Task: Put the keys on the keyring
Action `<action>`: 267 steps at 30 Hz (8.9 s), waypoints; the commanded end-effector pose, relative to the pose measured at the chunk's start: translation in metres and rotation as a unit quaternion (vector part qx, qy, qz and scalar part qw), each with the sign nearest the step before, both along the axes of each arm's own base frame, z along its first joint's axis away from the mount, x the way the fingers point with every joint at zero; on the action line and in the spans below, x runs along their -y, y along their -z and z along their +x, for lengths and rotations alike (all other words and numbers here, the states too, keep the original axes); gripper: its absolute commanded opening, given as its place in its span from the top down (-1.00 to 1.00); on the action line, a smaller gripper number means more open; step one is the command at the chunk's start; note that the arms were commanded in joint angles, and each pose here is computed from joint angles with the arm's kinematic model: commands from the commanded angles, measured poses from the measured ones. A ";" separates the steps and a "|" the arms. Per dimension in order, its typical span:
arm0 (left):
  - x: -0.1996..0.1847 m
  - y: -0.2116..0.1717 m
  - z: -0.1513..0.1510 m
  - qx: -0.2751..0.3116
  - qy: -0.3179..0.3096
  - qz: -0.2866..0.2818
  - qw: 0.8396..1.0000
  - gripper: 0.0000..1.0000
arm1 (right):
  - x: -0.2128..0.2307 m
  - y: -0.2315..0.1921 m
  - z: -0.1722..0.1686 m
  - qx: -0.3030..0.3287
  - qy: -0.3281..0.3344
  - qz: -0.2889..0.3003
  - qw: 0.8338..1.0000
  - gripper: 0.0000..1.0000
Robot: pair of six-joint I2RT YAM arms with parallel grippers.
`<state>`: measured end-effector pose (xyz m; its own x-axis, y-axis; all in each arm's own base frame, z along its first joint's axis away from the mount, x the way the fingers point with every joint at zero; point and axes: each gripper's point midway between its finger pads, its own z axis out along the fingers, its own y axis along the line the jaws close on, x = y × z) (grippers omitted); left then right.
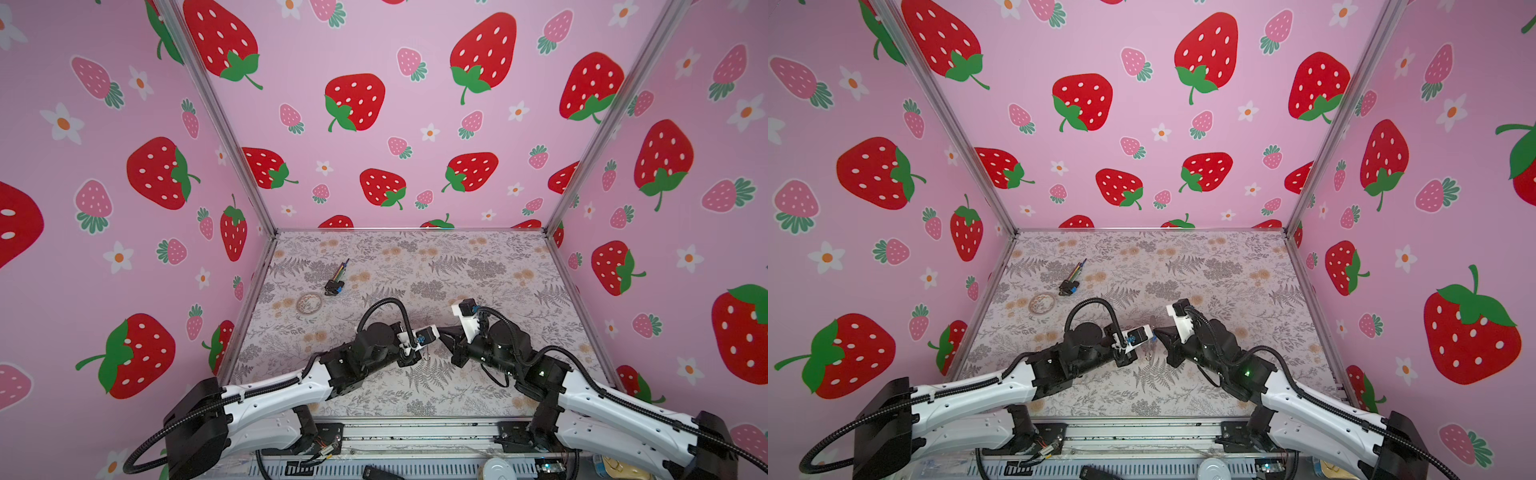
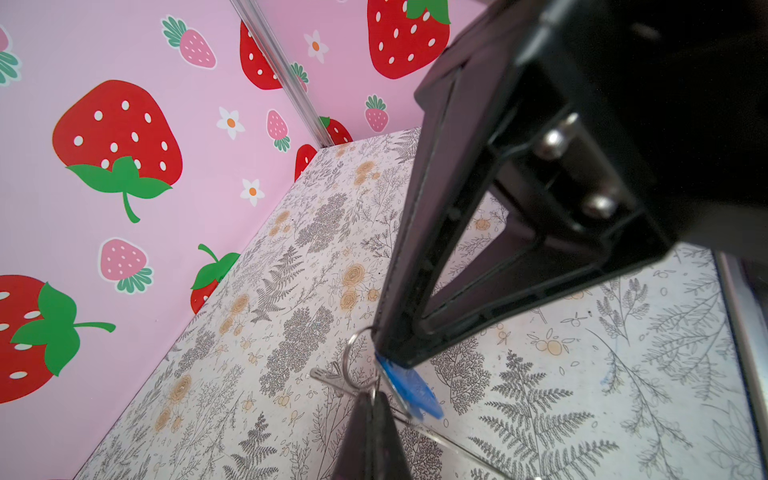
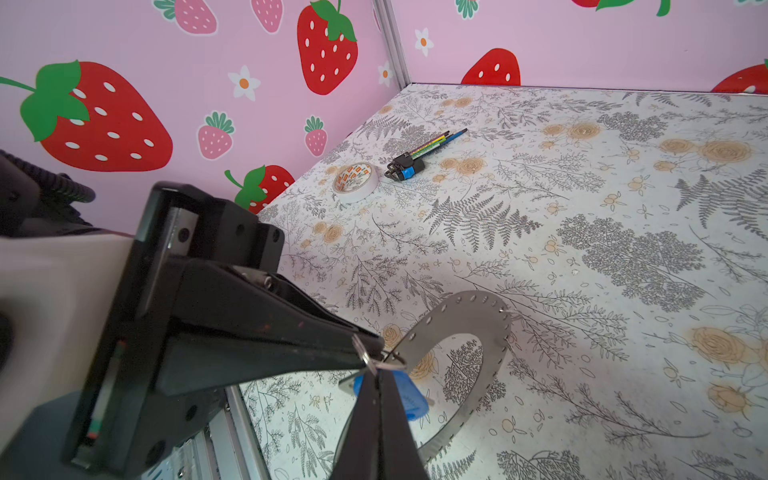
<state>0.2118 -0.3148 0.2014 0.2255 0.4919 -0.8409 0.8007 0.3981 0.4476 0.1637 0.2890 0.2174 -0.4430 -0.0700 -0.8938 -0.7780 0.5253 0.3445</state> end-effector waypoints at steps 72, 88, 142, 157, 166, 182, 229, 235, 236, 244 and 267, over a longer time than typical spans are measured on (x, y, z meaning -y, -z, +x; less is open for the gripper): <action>0.013 -0.039 -0.024 0.046 0.087 -0.051 0.994 1.00 | 0.014 0.028 0.008 -0.071 0.037 -0.014 0.997 1.00; 0.006 -0.041 -0.015 0.081 0.045 -0.033 0.995 1.00 | 0.015 0.053 0.008 -0.135 0.054 -0.030 0.989 1.00; 0.012 -0.052 -0.047 0.064 0.165 -0.105 0.979 1.00 | 0.023 -0.002 -0.041 0.224 -0.115 -0.045 0.967 0.65; 0.012 -0.049 -0.054 0.080 0.187 -0.094 0.975 1.00 | 0.022 -0.018 -0.064 0.312 -0.177 -0.034 0.933 0.74; 0.013 -0.046 -0.055 0.080 0.192 -0.087 0.974 1.00 | 0.024 -0.021 -0.052 0.330 -0.152 -0.057 0.930 0.71; 0.014 -0.044 -0.055 0.077 0.194 -0.081 0.975 1.00 | 0.026 -0.028 -0.047 0.353 -0.142 -0.075 0.922 0.60; 0.005 -0.028 -0.008 0.070 0.067 -0.015 0.995 1.00 | 0.022 -0.034 -0.041 0.230 -0.095 0.023 0.968 1.00; -0.013 -0.027 0.023 0.079 -0.030 0.002 0.996 1.00 | 0.058 0.003 -0.007 0.068 0.071 0.044 0.994 1.00; -0.015 -0.028 0.025 0.080 -0.037 0.002 0.996 1.00 | 0.063 0.013 -0.004 0.040 0.091 0.040 0.994 1.00; -0.015 -0.028 0.026 0.073 -0.035 -0.004 0.997 1.00 | 0.084 0.090 0.011 -0.134 0.213 -0.097 0.963 1.00; -0.013 -0.026 0.023 0.068 -0.025 -0.003 0.997 1.00 | 0.080 0.161 -0.025 -0.322 0.140 -0.285 0.892 1.00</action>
